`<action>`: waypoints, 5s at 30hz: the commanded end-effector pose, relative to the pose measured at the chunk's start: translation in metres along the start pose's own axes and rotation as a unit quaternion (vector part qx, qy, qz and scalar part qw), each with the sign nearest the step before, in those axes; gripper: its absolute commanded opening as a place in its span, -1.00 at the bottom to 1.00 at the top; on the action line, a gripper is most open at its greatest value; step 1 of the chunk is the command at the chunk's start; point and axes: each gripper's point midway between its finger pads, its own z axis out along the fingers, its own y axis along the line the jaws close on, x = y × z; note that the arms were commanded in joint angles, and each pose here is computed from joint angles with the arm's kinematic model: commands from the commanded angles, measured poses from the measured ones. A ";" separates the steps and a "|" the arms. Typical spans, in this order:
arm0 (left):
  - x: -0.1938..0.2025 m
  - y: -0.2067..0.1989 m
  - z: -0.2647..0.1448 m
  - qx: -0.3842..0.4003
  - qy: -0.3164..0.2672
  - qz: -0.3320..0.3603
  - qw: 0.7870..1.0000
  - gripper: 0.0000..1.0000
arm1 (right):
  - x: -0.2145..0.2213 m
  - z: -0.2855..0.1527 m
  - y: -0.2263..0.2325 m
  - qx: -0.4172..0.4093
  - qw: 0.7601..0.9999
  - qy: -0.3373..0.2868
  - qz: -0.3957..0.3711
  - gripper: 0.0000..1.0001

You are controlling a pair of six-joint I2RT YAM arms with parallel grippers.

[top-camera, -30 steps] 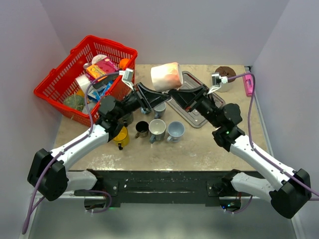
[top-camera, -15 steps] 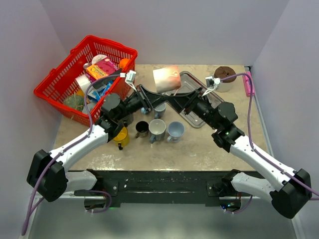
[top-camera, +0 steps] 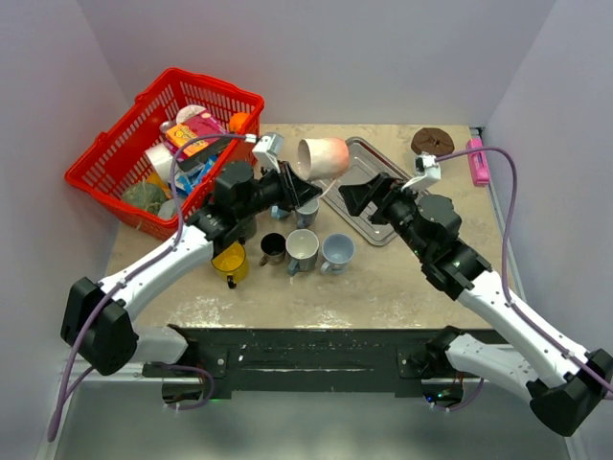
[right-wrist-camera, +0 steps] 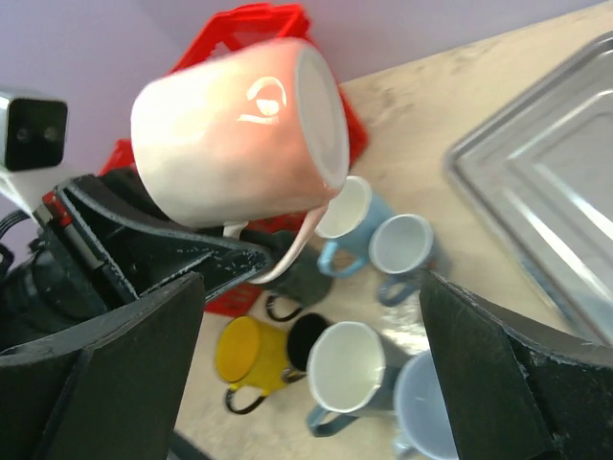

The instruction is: Turn the mug right side up

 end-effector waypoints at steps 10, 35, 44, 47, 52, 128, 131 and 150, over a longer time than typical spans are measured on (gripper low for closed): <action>0.043 0.047 0.038 -0.154 0.145 0.200 0.957 -1.00 | -0.043 -0.027 -0.038 0.126 0.987 -0.057 -0.084 0.97; 0.100 0.116 0.061 -0.246 0.291 0.283 0.880 -1.00 | -0.025 -0.020 -0.053 0.142 0.985 -0.036 -0.092 0.97; 0.127 0.132 0.051 -0.255 0.345 0.282 0.858 -1.00 | -0.034 -0.029 -0.054 0.152 0.983 -0.052 -0.088 0.96; 0.130 0.132 0.050 -0.253 0.351 0.290 0.853 -1.00 | -0.038 -0.031 -0.053 0.154 0.983 -0.059 -0.086 0.96; 0.137 0.134 0.049 -0.255 0.368 0.295 0.844 -1.00 | -0.038 -0.032 -0.055 0.158 0.982 -0.059 -0.085 0.96; -0.048 -0.002 -0.090 -0.237 0.055 0.286 0.927 0.99 | -0.081 -0.090 -0.048 0.178 0.974 -0.094 -0.106 0.98; -0.070 -0.016 -0.117 -0.237 0.006 0.285 0.929 0.99 | -0.094 -0.102 -0.046 0.182 0.971 -0.116 -0.099 0.98; -0.111 -0.048 -0.176 -0.215 -0.087 0.289 0.929 0.99 | -0.114 -0.122 -0.033 0.166 0.972 -0.141 -0.087 0.97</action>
